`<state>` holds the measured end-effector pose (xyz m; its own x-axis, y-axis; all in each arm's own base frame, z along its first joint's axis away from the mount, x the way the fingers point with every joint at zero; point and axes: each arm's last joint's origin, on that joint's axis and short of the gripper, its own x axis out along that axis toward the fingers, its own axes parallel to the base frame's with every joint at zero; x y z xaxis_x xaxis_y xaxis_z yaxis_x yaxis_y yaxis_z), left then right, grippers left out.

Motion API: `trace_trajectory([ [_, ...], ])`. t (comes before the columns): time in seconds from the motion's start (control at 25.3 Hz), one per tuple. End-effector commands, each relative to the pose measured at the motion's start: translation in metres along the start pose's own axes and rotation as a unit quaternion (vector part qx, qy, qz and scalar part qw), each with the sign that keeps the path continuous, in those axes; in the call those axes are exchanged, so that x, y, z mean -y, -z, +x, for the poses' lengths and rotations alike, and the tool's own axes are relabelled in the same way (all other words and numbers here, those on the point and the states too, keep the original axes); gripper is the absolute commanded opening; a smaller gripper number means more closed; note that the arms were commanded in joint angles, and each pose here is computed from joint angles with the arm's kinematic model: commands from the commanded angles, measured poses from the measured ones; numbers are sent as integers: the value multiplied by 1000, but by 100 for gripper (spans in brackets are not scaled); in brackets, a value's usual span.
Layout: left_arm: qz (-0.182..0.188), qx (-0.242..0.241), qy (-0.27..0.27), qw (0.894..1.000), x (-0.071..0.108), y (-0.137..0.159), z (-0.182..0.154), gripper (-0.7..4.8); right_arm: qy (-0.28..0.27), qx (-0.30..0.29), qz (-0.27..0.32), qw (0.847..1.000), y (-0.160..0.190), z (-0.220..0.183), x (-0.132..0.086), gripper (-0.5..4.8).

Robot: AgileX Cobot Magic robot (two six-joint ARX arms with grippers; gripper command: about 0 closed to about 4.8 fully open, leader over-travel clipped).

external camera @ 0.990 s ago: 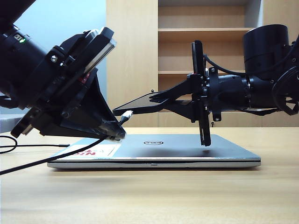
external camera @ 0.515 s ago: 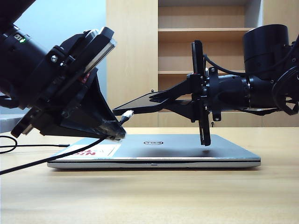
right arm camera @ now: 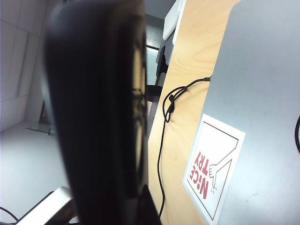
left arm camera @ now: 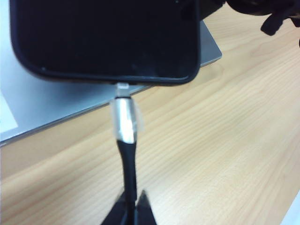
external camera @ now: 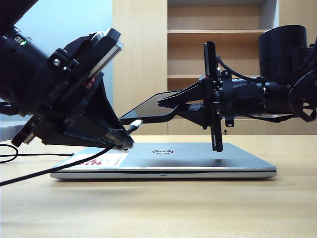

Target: Pick up the charging cable and the phone, plug the charging cable into the charging port on the phone, and finally place them back on the table.

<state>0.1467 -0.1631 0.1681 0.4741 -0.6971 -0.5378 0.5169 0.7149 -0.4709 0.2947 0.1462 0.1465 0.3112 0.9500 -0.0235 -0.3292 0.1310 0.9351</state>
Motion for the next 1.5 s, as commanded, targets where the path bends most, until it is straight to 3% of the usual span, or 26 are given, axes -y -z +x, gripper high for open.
trace_trajectory([
  [0.04,2,11,6,1000,1,-2,0,-8,-25,-10,-29,999,-2,1,-8,-5],
  [0.4,2,11,6,1000,1,-3,0,-8,-30,-22,-39,999,-1,1,-8,-5],
  [0.95,2,11,6,1000,1,-2,0,-8,-20,1,13,1000,-3,1,-7,-5],
  [1.5,2,11,6,1000,1,-2,0,-8,-16,17,18,1000,-4,1,-7,-5],
])
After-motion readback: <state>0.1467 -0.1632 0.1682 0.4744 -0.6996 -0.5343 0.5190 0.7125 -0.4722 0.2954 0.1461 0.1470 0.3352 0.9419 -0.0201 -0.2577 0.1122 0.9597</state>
